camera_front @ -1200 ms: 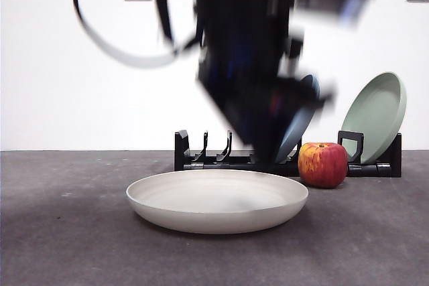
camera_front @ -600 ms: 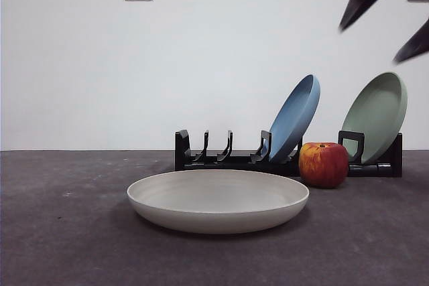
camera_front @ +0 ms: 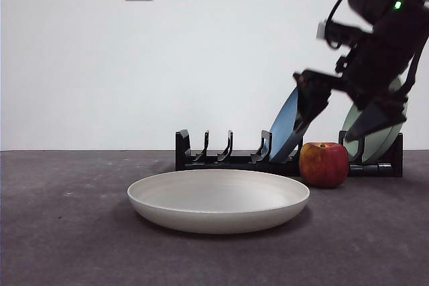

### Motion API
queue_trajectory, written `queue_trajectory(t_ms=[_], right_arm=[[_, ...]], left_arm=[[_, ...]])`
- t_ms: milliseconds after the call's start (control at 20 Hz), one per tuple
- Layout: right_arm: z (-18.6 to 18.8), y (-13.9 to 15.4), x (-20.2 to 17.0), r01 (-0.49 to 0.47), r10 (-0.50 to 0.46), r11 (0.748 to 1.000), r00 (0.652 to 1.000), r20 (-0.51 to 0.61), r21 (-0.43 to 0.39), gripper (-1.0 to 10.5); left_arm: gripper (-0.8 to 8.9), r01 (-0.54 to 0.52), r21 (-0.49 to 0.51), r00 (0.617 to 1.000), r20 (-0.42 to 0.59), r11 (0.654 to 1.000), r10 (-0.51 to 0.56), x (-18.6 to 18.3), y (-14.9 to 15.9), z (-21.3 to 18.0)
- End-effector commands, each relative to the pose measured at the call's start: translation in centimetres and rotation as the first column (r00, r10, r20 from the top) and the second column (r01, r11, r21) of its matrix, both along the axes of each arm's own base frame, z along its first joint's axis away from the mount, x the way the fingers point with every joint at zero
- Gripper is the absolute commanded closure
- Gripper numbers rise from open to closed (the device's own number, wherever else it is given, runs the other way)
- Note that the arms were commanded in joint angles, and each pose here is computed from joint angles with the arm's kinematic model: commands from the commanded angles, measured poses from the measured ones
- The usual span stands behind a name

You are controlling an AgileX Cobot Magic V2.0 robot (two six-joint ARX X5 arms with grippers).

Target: Take the yellow plate from the plate rack,put the plate on the table,take the apple from the table,put the apple in the plate

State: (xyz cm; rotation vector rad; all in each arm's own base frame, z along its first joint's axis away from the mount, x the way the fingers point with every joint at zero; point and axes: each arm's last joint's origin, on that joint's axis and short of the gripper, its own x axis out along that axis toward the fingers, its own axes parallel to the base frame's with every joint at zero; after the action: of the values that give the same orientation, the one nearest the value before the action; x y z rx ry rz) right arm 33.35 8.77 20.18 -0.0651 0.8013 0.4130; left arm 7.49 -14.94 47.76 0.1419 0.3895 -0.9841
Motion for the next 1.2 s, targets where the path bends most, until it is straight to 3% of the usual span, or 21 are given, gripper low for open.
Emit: queue_trajectory(t_ms=[50, 450, 850, 1000, 1200], right_arm=[[-1.3, 0.2, 0.9, 0.014, -0.014, 1.0, 1.0, 0.011, -0.022, 2.2], [-4.4, 0.6, 2.2, 0.017, -0.018, 1.0, 1.0, -0.01, -0.026, 2.5], [-5.5, 0.6, 2.4, 0.02, -0.02, 1.0, 0.999, -0.035, -0.023, 8.3], [-5.5, 0.7, 2.4, 0.029, -0.029, 0.999, 0.999, -0.04, -0.013, 9.6], [-3.6, 0.9, 1.6, 0.016, -0.016, 1.0, 0.999, -0.034, -0.006, 9.6]], left_arm=[[6.25, -0.001, 0.004, 1.0, -0.01, 1.0, 0.001, 0.0, 0.0, -0.1], [6.25, -0.001, 0.009, 1.0, -0.012, 1.0, 0.001, 0.0, 0.0, -0.2], [6.25, -0.001, 0.01, 1.0, -0.012, 1.0, 0.001, 0.0, 0.1, -0.2], [6.25, -0.001, 0.022, 1.0, -0.018, 1.0, 0.001, -0.1, 0.1, -0.3], [6.25, -0.035, 0.04, 0.999, -0.007, 0.999, 0.035, 0.0, 0.2, -0.4]])
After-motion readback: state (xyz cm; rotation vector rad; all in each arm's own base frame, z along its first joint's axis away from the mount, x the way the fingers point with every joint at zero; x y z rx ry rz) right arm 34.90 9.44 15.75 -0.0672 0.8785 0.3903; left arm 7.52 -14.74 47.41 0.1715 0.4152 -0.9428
